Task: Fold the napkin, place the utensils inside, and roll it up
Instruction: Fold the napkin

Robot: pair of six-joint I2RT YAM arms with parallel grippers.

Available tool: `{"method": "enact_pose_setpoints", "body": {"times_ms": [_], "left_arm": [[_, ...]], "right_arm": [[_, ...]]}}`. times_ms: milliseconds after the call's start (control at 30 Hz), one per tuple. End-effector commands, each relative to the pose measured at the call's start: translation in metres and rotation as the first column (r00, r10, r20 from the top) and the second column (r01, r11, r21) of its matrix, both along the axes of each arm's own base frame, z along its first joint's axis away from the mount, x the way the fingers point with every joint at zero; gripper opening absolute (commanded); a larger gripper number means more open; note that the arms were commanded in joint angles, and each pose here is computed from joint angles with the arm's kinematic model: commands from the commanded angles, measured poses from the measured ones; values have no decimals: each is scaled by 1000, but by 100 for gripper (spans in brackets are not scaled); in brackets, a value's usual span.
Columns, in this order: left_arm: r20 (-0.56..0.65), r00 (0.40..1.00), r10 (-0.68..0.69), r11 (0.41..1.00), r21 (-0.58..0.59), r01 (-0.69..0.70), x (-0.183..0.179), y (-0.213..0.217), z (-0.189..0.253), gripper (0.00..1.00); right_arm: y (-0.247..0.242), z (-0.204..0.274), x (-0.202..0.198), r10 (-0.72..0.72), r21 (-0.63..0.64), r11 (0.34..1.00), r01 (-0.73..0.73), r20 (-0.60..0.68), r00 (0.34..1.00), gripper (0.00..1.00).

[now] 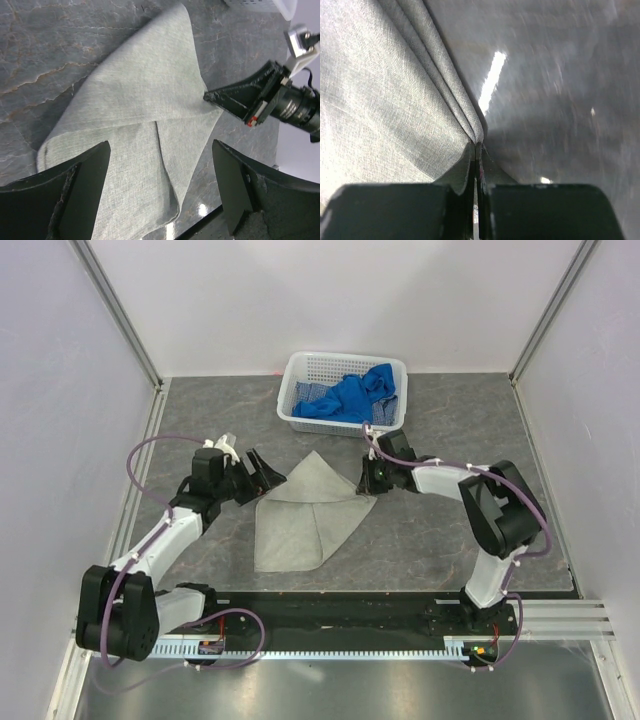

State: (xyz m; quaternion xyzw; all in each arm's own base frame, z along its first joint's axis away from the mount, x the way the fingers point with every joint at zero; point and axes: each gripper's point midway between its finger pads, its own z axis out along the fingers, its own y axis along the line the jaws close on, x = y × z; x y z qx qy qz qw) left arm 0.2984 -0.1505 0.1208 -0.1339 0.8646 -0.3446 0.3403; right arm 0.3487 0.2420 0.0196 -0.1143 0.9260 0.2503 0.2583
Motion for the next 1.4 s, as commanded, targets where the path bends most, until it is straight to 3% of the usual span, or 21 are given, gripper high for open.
{"method": "enact_pose_setpoints", "body": {"times_ms": [0, 67, 100, 233, 367, 400, 500, 733, 900, 1067, 1233, 1333, 1367], "left_arm": [[64, 996, -64, 998, -1, 64, 16, -1, 23, 90], [72, 995, -71, 997, -19, 72, 20, -3, 28, 90], [83, 994, -74, 997, -26, 76, 23, -5, 31, 90], [88, 993, -78, 995, -56, 83, 28, -8, 36, 90], [105, 990, -97, 991, -83, 106, 30, -11, 42, 90], [106, 990, -96, 991, -84, 106, 29, -10, 42, 90], [111, 989, -97, 991, -86, 107, 25, -10, 42, 90], [99, 991, -86, 993, -68, 93, 14, -5, 39, 90], [96, 990, -99, 993, -52, 105, 4, -2, 44, 90], [109, 988, -111, 993, -38, 116, -3, -1, 53, 90], [109, 988, -110, 993, -24, 114, -3, 2, 55, 91], [96, 989, -110, 994, -18, 112, 0, 3, 51, 91], [91, 990, -111, 994, -14, 113, 2, 3, 48, 91]], "right_arm": [[-42, -20, -40, -263, -94, 963, 253, -116, 958, 0], [-46, -11, -46, -318, -52, 948, 314, -89, 944, 0], [-52, -22, -63, -370, -53, 929, 367, -133, 919, 0], [-33, -25, -102, -394, 9, 915, 402, -178, 902, 1], [-19, -24, -127, -357, 27, 927, 373, -229, 905, 29], [-15, -14, -122, -342, 40, 933, 358, -210, 916, 40], [-14, 21, -97, -312, 27, 949, 315, -92, 946, 57], [10, 59, -34, -174, 55, 984, 172, 39, 984, 61], [29, 50, 4, -61, 82, 995, 59, 27, 998, 54], [45, 45, 12, 24, 100, 995, -24, 10, 1000, 50], [50, 27, 13, 48, 92, 995, -45, -25, 999, 31], [47, 15, 15, 17, 70, 997, -14, -50, 999, 14], [45, 11, 15, 9, 63, 998, -5, -62, 998, 4]]}}
